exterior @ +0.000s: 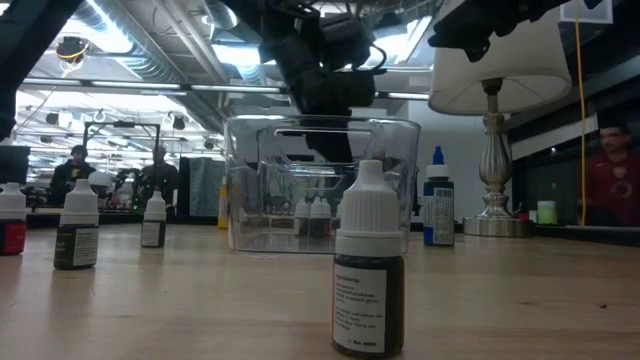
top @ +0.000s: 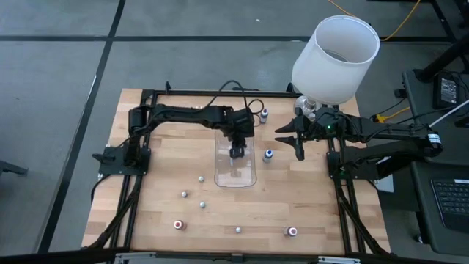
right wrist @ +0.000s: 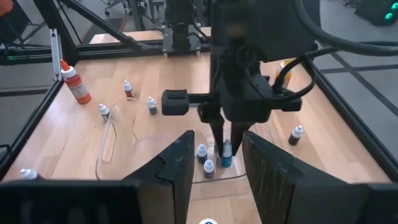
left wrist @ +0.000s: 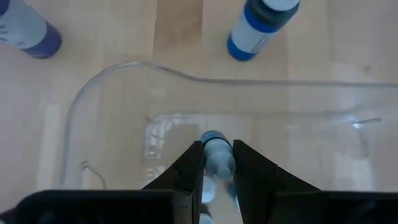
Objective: Pick & Place food coloring
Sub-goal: Put the small blue food coloring into the transparent bin
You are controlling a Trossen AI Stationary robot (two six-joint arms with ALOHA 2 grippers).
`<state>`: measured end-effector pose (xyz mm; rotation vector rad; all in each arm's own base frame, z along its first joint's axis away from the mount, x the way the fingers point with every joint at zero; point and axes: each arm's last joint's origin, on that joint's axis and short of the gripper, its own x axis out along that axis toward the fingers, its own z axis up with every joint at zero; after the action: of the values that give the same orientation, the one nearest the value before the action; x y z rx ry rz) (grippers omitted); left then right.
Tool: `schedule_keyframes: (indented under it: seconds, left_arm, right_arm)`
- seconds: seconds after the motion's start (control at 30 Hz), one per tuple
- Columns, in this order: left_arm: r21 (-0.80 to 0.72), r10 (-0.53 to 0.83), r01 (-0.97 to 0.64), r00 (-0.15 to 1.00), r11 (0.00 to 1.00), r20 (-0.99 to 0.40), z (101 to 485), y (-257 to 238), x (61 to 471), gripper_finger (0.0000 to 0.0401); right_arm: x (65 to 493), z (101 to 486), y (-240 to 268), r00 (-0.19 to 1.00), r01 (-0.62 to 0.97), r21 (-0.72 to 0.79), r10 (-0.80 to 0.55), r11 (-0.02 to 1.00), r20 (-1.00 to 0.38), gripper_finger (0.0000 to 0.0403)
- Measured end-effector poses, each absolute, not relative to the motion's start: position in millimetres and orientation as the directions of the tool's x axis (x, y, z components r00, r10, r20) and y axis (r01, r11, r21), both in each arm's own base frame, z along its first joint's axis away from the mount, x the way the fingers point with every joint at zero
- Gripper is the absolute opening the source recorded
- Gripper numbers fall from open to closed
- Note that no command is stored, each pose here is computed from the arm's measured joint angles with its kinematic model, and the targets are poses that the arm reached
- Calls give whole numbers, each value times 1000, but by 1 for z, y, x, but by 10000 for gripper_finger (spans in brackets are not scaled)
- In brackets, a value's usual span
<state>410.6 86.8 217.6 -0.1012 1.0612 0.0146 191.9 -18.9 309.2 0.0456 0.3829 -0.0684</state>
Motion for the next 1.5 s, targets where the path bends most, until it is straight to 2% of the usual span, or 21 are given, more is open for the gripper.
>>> schedule_keyframes:
  seconds: [0.27,1.1,1.5]
  left_arm:
    - [11,25,-32,472,999,-881,217,88,410,64]
    - [-13,-4,-18,443,1000,-896,195,88,417,64]
    - [-12,-12,1,383,1000,-924,175,83,420,64]
  right_arm:
    - [192,309,-19,925,75,31,-58,997,-375,138]
    - [192,309,-19,925,75,30,-58,997,-375,138]
    - [192,309,-19,925,75,30,-58,997,-374,138]
